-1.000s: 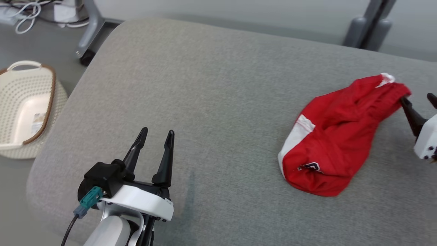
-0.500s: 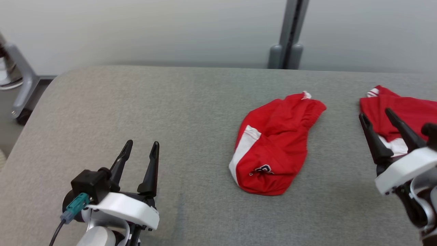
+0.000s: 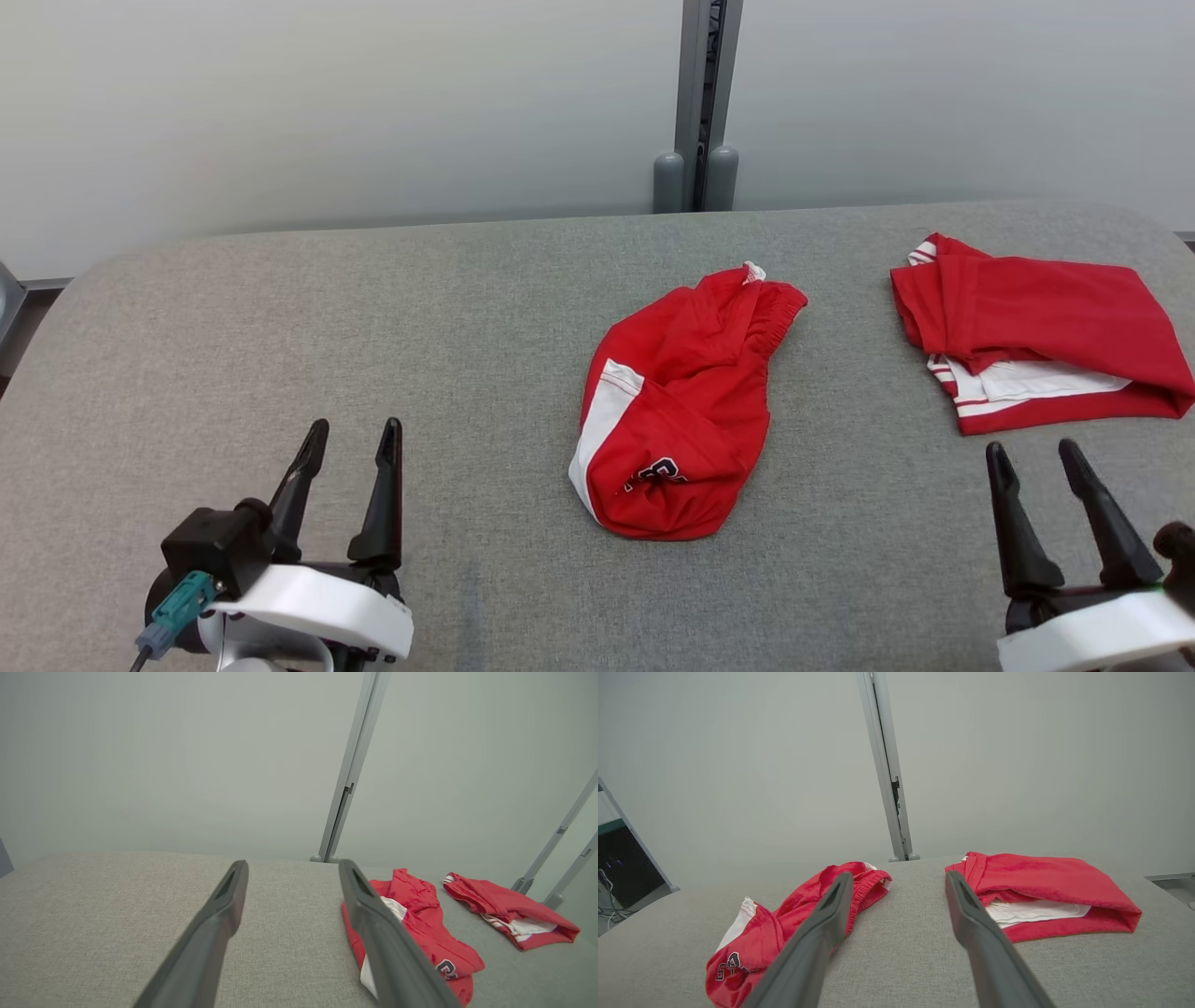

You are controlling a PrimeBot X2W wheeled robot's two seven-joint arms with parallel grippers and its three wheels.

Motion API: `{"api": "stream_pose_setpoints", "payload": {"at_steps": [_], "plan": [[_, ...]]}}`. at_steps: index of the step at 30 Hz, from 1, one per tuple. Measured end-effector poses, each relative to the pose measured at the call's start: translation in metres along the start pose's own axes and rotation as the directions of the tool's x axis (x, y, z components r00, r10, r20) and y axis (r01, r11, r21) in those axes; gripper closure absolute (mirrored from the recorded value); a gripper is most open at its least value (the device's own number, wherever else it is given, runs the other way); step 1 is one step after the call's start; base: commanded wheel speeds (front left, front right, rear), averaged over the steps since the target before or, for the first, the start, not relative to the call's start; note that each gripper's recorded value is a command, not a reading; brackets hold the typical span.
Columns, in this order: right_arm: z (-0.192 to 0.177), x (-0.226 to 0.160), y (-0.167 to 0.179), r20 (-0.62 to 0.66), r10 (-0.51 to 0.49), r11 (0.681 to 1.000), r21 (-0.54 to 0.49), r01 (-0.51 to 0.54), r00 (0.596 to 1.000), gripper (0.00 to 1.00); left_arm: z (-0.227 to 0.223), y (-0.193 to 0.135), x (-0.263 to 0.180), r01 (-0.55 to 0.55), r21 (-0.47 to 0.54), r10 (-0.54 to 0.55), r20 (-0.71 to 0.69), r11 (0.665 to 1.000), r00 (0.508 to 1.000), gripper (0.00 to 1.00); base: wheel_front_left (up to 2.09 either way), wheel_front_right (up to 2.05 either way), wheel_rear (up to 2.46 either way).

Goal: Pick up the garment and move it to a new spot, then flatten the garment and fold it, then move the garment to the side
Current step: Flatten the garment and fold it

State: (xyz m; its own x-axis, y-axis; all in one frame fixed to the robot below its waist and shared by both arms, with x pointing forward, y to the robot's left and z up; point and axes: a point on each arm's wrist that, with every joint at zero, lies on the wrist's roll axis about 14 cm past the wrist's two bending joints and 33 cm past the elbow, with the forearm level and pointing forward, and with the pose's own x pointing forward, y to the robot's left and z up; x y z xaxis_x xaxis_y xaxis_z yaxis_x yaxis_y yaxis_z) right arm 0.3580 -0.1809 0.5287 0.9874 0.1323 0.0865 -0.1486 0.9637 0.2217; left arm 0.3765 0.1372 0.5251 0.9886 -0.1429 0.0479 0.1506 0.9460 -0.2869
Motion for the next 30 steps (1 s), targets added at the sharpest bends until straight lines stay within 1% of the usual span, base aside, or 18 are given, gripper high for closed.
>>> {"api": "stream_pose_setpoints", "payload": {"at_steps": [5,8,10,12,15,16,19,21,23,27,30], "plan": [[-0.004,-0.003,0.001,-0.008,-0.013,1.0,0.009,0.013,1.0,0.0,-0.009,-0.003,0.002,0.013,-0.002,-0.013,-0.033,1.0,0.999,0.0,0.0,0.0,0.0],[-0.004,-0.002,0.0,-0.013,-0.015,1.0,0.009,0.015,1.0,0.0,-0.015,-0.011,0.006,0.046,-0.001,-0.046,-0.072,0.999,0.996,0.0,0.0,0.0,0.0],[-0.004,-0.002,0.001,-0.013,-0.015,1.0,0.004,0.015,1.0,0.0,-0.028,-0.024,0.009,0.082,-0.057,-0.09,-0.153,0.995,0.984,0.0,0.0,0.0,0.0],[-0.003,-0.002,0.001,-0.014,-0.014,1.0,0.005,0.014,1.0,0.0,-0.04,-0.038,0.01,0.138,-0.055,-0.147,-0.23,0.989,0.962,0.0,0.0,0.0,0.0],[0.001,0.0,0.001,-0.005,-0.013,1.0,0.002,0.013,1.0,0.0,-0.047,-0.055,0.023,0.221,-0.052,-0.225,-0.326,0.974,0.918,0.0,0.0,0.0,0.0],[0.002,0.001,0.001,-0.002,-0.013,1.0,0.001,0.013,1.0,0.0,-0.049,-0.061,0.027,0.242,-0.067,-0.25,-0.354,0.968,0.901,0.0,0.0,0.0,0.0],[0.0,0.002,-0.002,-0.006,-0.021,1.0,-0.002,0.021,1.0,0.0,-0.064,-0.072,0.037,0.311,-0.069,-0.306,-0.467,0.948,0.83,0.0,0.0,0.0,0.0],[0.0,0.004,-0.005,-0.006,-0.03,1.0,-0.004,0.029,1.0,0.0,-0.072,-0.077,0.046,0.339,-0.09,-0.334,-0.523,0.936,0.784,0.0,0.0,0.0,0.0],[-0.002,0.005,-0.01,-0.013,-0.045,0.999,-0.008,0.045,0.999,0.0,-0.082,-0.08,0.055,0.36,-0.095,-0.347,-0.573,0.928,0.742,0.0,0.0,0.0,0.0],[-0.006,0.006,-0.018,-0.021,-0.075,0.997,-0.009,0.074,0.997,0.0,-0.099,-0.081,0.076,0.382,-0.099,-0.352,-0.641,0.919,0.681,0.0,0.0,0.0,0.0],[-0.01,0.005,-0.026,-0.034,-0.102,0.995,-0.012,0.102,0.994,0.0,-0.117,-0.089,0.084,0.404,-0.123,-0.37,-0.691,0.906,0.621,0.0,0.0,0.0,0.0]]}}
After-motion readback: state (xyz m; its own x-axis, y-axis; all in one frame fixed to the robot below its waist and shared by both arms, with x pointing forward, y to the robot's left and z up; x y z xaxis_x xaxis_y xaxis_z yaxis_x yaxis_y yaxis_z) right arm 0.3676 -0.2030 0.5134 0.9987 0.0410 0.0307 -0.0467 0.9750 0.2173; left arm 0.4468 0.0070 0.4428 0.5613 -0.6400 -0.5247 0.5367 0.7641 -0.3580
